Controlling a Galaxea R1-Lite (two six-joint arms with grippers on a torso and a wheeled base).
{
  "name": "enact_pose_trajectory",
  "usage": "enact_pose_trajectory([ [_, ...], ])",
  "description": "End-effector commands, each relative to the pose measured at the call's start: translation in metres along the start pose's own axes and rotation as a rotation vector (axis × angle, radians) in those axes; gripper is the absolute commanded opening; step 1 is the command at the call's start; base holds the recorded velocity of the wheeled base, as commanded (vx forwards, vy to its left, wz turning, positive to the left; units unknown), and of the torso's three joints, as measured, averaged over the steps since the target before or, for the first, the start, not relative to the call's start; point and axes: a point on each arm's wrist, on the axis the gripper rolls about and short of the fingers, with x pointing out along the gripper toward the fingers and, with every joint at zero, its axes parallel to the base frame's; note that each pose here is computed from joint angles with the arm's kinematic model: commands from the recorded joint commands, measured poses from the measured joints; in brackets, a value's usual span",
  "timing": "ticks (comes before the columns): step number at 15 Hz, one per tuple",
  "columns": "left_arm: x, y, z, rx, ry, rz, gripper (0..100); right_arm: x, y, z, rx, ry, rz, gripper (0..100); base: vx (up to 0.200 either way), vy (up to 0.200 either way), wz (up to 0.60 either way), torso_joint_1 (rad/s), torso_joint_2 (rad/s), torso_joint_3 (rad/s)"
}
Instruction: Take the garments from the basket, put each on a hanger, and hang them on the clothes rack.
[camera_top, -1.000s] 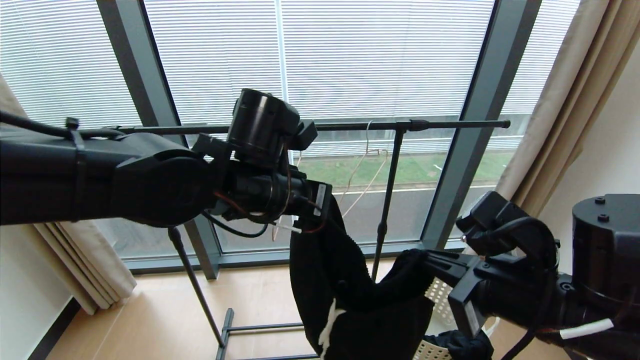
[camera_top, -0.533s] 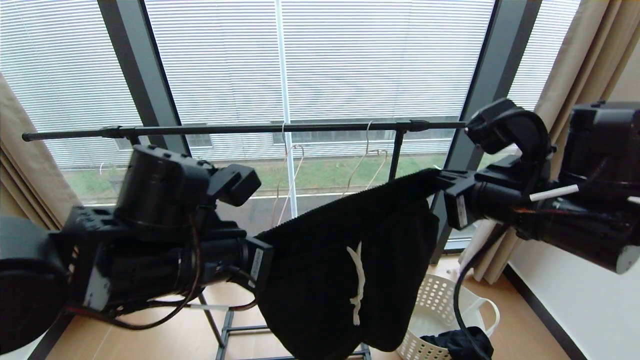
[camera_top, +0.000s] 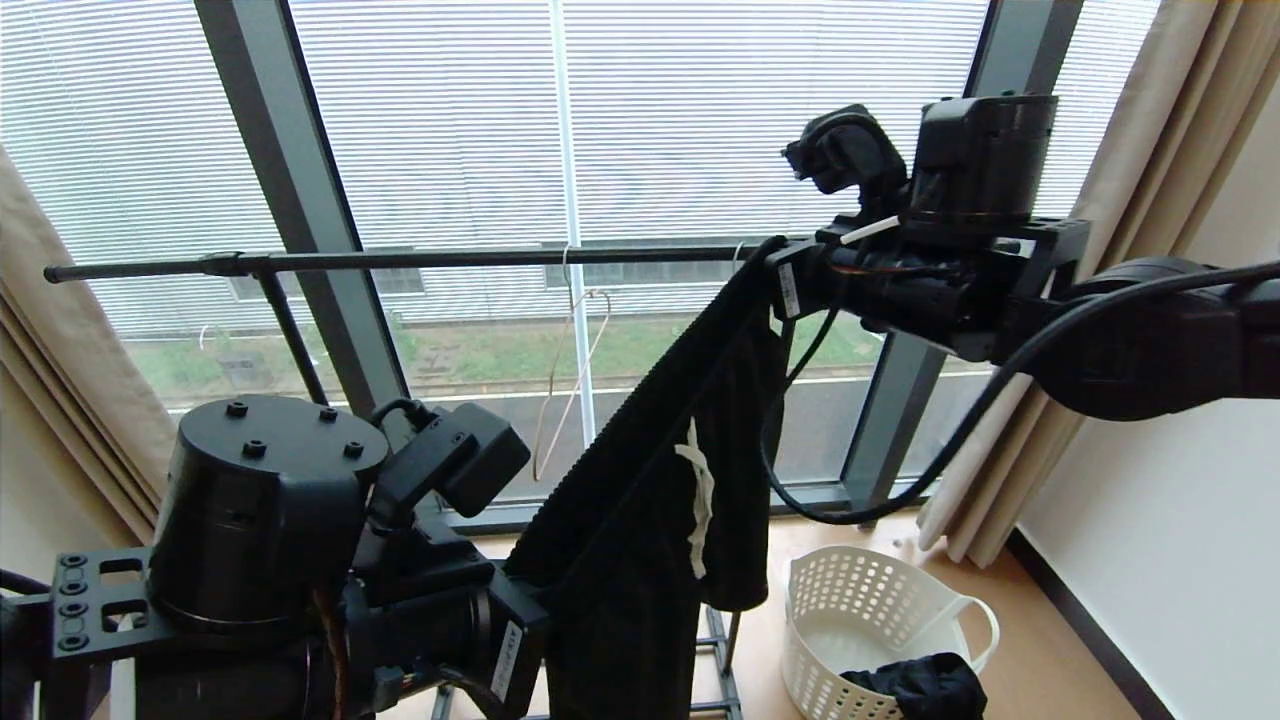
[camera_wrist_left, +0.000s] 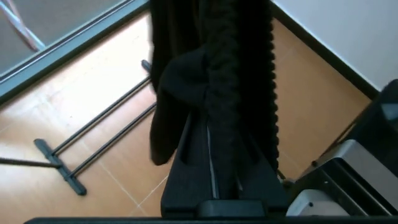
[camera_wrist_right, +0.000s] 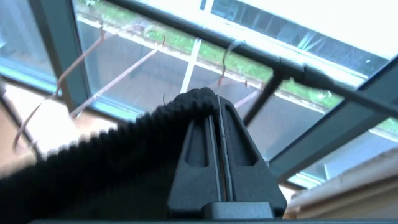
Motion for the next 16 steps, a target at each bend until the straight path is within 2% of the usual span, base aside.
enact_pose_trajectory([
  [1, 0.01, -0.008, -0.003, 0.003, 0.021, -0.026, 0, 0.032, 0.013, -0.012, -0.008, 0.02, -0.003, 0, 0.0, 0.0, 0.0, 0.0, 0.0, 0.0],
  [5, 0.023, -0.019, -0.007, -0.002, 0.032, -0.064, 0, 0.031, 0.032, -0.006, -0.014, 0.005, 0.038, 0, 0.0, 0.0, 0.0, 0.0, 0.0, 0.0],
  [6, 0.025, -0.021, -0.007, 0.0, 0.028, -0.068, 0, 0.027, 0.043, -0.006, -0.023, 0.017, 0.069, 0, 0.0, 0.0, 0.0, 0.0, 0.0, 0.0],
  [8, 0.029, -0.021, -0.007, -0.004, 0.025, -0.07, 0, 0.022, 0.05, -0.004, -0.025, 0.012, 0.088, 0, 0.0, 0.0, 0.0, 0.0, 0.0, 0.0],
  [10, 0.031, -0.021, -0.007, -0.038, 0.029, -0.068, 0, 0.02, 0.051, -0.003, -0.023, 0.01, 0.091, 0, 0.0, 0.0, 0.0, 0.0, 0.0, 0.0],
  [12, 0.031, -0.02, -0.006, -0.043, 0.027, -0.063, 0, 0.016, 0.048, -0.001, -0.022, 0.011, 0.063, 0, 0.0, 0.0, 0.0, 0.0, 0.0, 0.0],
  [16, 0.029, 0.012, 0.005, -0.103, -0.019, 0.04, 0, -0.018, 0.006, 0.0, -0.012, 0.033, -0.013, 0, 0.0, 0.0, 0.0, 0.0, 0.0, 0.0],
])
